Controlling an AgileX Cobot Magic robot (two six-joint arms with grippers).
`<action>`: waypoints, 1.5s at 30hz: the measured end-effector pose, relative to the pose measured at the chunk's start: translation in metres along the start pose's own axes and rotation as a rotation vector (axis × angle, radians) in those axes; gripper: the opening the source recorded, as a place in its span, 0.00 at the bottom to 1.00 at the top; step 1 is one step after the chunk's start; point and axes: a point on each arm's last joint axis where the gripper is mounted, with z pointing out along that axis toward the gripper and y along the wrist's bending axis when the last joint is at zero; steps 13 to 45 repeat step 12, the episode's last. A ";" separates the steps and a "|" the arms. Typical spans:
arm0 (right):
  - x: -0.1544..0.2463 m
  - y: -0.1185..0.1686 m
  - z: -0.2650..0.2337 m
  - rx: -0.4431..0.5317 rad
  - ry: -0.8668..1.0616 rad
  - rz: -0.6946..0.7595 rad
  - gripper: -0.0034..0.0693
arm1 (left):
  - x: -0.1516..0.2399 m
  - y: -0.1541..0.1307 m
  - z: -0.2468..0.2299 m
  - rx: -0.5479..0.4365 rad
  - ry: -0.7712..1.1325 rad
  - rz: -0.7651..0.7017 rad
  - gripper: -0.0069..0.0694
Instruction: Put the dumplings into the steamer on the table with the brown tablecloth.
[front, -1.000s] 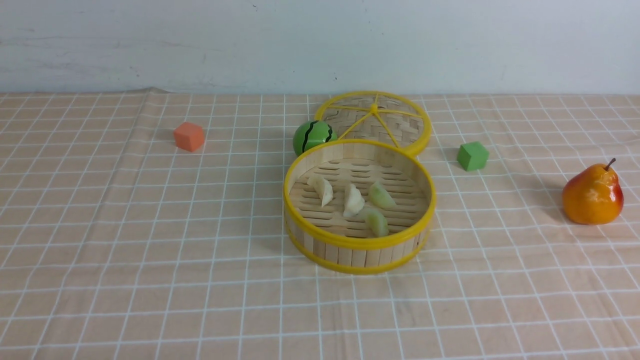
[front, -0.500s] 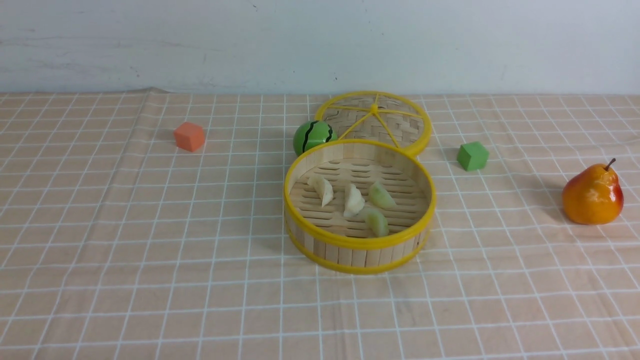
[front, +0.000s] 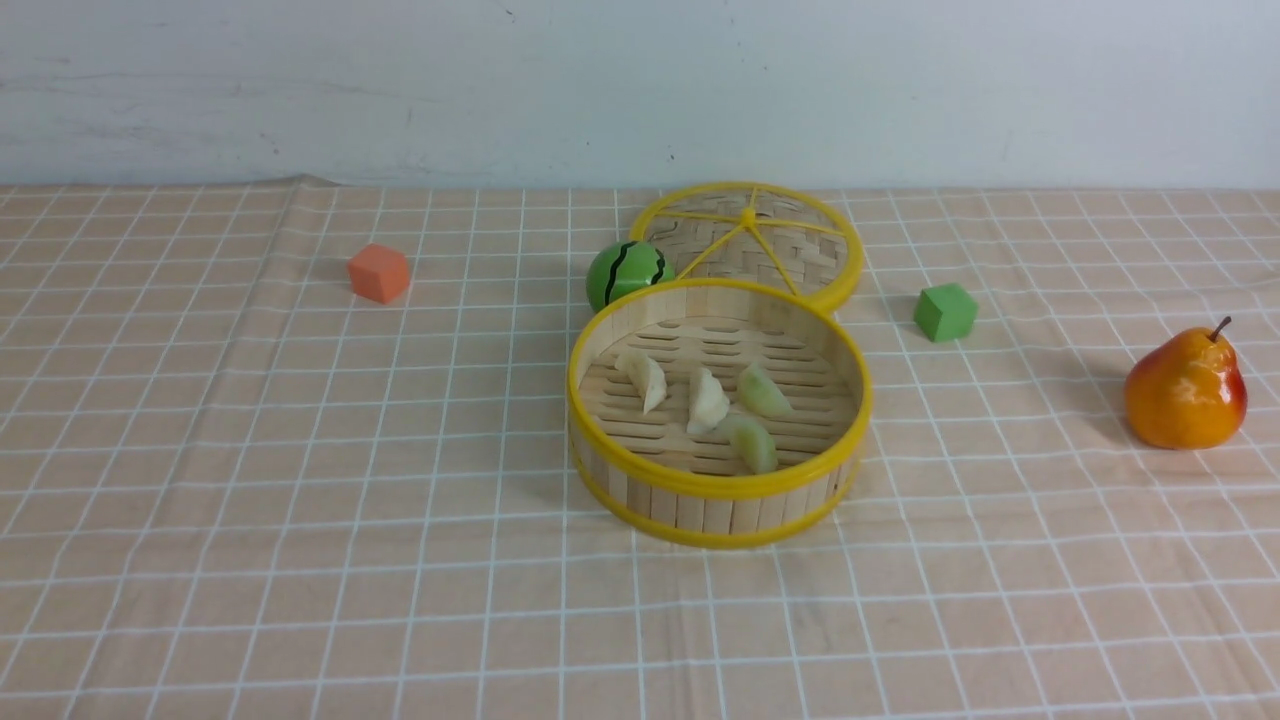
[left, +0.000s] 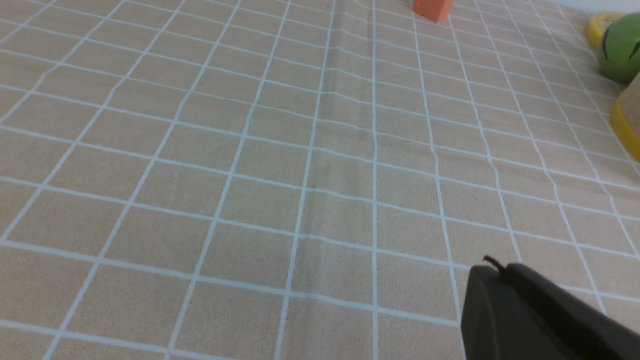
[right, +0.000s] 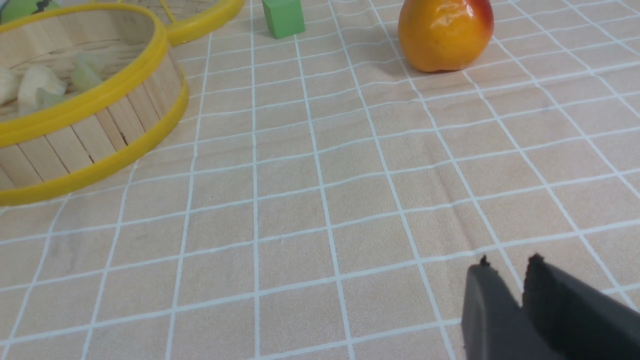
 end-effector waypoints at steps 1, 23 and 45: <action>0.000 0.000 0.000 0.000 0.000 0.000 0.21 | 0.000 0.000 0.000 0.000 0.000 0.000 0.08; 0.000 0.000 0.000 0.000 0.000 -0.001 0.22 | 0.000 0.000 0.000 0.000 0.000 0.000 0.09; 0.000 0.000 0.000 0.000 0.000 -0.001 0.22 | 0.000 0.000 0.000 0.000 0.000 0.000 0.09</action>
